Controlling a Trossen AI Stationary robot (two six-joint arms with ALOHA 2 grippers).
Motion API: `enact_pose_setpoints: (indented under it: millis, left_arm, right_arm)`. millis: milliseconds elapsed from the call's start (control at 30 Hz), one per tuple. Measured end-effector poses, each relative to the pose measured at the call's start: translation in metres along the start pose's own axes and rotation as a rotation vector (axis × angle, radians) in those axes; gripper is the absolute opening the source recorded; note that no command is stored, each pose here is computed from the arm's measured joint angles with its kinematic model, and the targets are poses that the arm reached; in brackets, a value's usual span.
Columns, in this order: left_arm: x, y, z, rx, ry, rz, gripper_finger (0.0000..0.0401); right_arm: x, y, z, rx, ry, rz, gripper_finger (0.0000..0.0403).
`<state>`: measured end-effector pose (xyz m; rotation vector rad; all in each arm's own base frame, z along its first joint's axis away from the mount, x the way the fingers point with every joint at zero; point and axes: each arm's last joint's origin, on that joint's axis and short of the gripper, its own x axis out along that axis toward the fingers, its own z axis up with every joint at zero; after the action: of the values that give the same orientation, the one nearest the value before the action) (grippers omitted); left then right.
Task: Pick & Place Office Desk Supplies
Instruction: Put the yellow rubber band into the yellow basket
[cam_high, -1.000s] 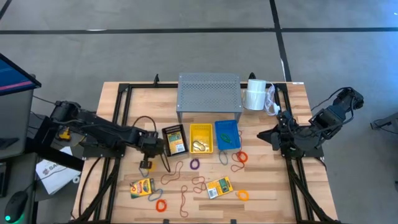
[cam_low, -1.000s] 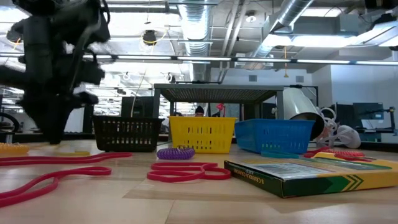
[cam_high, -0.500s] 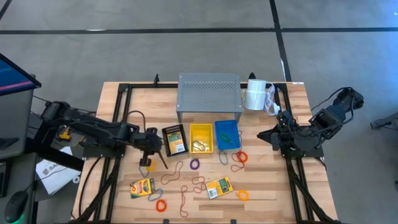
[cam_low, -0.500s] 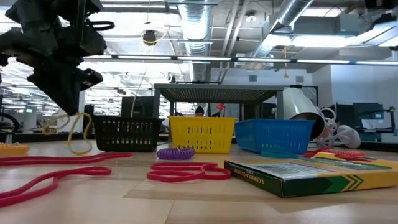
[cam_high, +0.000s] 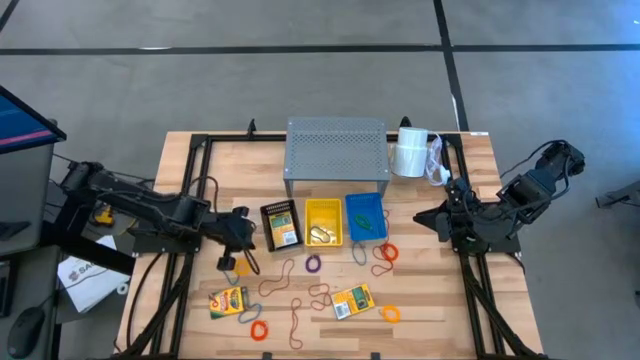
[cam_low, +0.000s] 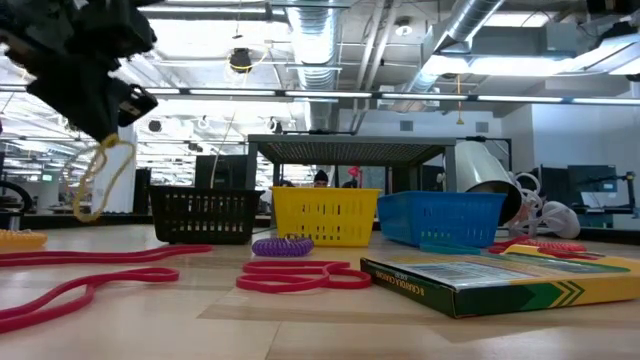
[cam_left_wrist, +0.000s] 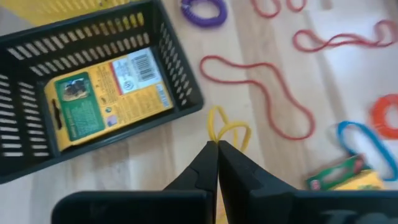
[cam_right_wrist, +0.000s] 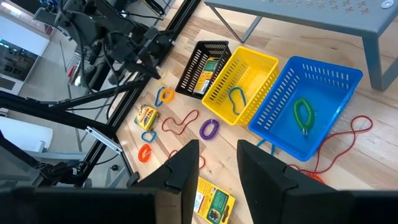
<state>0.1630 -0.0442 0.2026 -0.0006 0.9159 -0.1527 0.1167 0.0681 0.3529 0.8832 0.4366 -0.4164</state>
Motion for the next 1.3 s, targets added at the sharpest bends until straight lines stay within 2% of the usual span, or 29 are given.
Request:
enact_pose_setpoints:
  millis: [267,500,733,1067,1300]
  left_arm:
    - [-0.013,-0.006,0.0,-0.09,-0.069,-0.047,0.0]
    - [-0.018,-0.009,0.016,-0.122,-0.248,-0.063,0.0]
    - [-0.017,-0.008,0.034,-0.151,-0.422,-0.011,0.0]
    - [0.005,0.003,0.065,-0.239,-0.623,0.045,0.0]
    - [0.017,0.024,0.097,-0.284,-0.625,0.124,0.0]
  right_arm:
    - [0.0,0.0,0.0,-0.004,-0.001,-0.002,0.0107]
    - [0.0,0.0,0.0,0.003,-0.003,0.002,0.0107]
    - [0.0,0.0,0.0,0.007,-0.006,0.003,0.0107]
    - [0.0,0.002,0.001,0.019,-0.008,0.018,0.0107]
    - [0.0,0.003,0.001,0.024,-0.01,0.025,0.0107]
